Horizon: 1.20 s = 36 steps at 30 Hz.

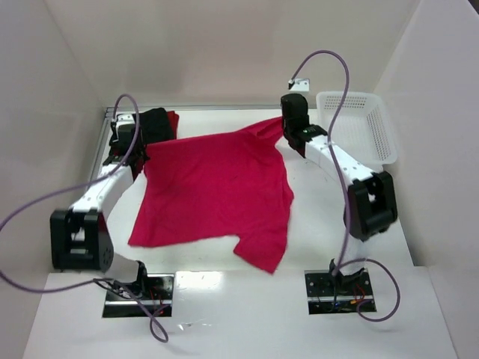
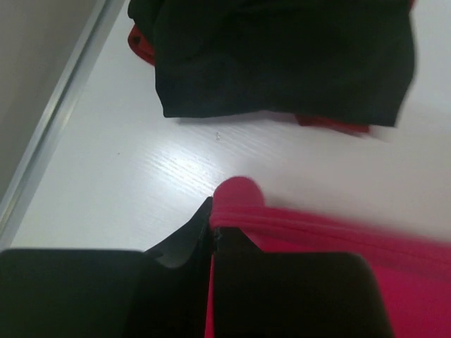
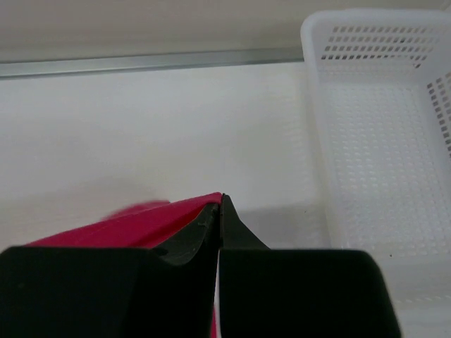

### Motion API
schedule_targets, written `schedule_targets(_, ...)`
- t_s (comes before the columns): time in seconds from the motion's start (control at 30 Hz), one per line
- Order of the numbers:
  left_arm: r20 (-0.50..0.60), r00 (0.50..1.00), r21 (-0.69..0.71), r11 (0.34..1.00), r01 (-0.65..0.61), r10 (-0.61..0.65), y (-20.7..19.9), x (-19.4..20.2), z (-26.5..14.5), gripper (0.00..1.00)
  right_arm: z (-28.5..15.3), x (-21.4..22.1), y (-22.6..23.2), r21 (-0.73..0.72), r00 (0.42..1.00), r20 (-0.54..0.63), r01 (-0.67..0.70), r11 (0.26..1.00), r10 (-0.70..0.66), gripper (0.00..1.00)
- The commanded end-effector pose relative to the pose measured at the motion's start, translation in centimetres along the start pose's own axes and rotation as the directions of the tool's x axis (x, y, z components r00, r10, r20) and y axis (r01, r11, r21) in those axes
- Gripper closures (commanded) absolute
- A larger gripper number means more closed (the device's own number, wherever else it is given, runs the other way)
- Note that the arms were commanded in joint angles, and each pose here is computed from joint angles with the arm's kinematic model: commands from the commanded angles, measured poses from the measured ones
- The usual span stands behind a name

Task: Fold and stack the t-shirts
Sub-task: Flatten out the tshirt

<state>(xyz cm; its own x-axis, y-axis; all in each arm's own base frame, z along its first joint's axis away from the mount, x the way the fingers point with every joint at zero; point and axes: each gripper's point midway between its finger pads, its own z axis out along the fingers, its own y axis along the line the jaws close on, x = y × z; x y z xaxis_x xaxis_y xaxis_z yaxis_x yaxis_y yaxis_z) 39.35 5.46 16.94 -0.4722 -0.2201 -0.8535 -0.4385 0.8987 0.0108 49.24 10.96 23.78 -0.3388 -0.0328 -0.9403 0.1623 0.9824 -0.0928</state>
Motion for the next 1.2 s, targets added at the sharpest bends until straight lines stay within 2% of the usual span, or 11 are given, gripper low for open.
schedule_targets(0.0, 0.117, 0.989, -0.030, 0.995, 0.099, -0.095, 0.4, -4.4, 3.7, 1.00, 3.2, -5.3, -0.2, 0.042, 0.980, 0.144, -0.144, 0.989, 0.137, 1.00)
schedule_targets(0.13, 0.122, 0.985, 0.005, 0.992, 0.124, -0.124, -1.7, -5.2, 8.3, 1.00, 7.8, -4.4, 1.0, 0.042, 0.987, 0.109, -0.120, 0.992, 0.115, 1.00)
schedule_targets(0.33, 0.158, 0.977, 0.042, 0.989, 0.140, -0.145, -3.5, -7.8, 11.6, 1.00, 10.1, -6.3, 2.6, -0.008, 0.979, 0.132, -0.154, 0.988, 0.154, 1.00)
schedule_targets(0.57, 0.230, 0.957, 0.051, 0.984, 0.172, -0.179, -2.6, -12.0, 10.1, 1.00, 8.7, -9.3, 1.6, -0.020, 0.969, 0.178, -0.171, 0.985, 0.172, 1.00)
schedule_targets(0.67, 0.287, 0.941, 0.066, 0.984, 0.165, -0.177, -1.9, -14.6, 6.9, 1.00, 5.2, -13.1, 0.1, -0.040, 0.945, 0.257, -0.199, 0.979, 0.203, 1.00)
schedule_targets(0.7, 0.320, 0.930, 0.086, 0.983, 0.161, -0.180, -1.7, -16.2, 4.7, 1.00, 2.6, -15.8, -1.1, -0.054, 0.923, 0.314, -0.217, 0.975, 0.223, 1.00)
schedule_targets(0.8, 0.371, 0.906, 0.115, 0.978, 0.171, -0.202, -0.8, -18.0, 0.4, 1.00, -2.3, -19.1, -3.2, -0.085, 0.891, 0.379, -0.237, 0.968, 0.251, 1.00)
schedule_targets(0.87, 0.384, 0.902, 0.138, 0.978, 0.157, -0.199, -0.5, -17.8, -1.4, 1.00, -4.5, -19.3, -4.1, -0.097, 0.886, 0.392, -0.228, 0.969, 0.248, 1.00)
schedule_targets(0.97, 0.438, 0.876, 0.164, 0.976, 0.144, -0.203, 1.1, -18.5, -7.1, 1.00, -9.5, -20.1, -6.4, -0.101, 0.864, 0.439, -0.224, 0.969, 0.245, 1.00)
schedule_targets(1.03, 0.470, 0.855, 0.177, 0.973, 0.150, -0.218, 2.0, -18.5, -9.7, 1.00, -15.0, -22.3, -8.5, -0.137, 0.813, 0.510, -0.246, 0.959, 0.282, 1.00)
schedule_targets(1.17, 0.558, 0.791, 0.226, 0.963, 0.146, -0.251, 4.2, -18.9, -17.5, 1.00, -23.1, -23.2, -10.6, -0.205, 0.761, 0.565, -0.245, 0.948, 0.319, 1.00)
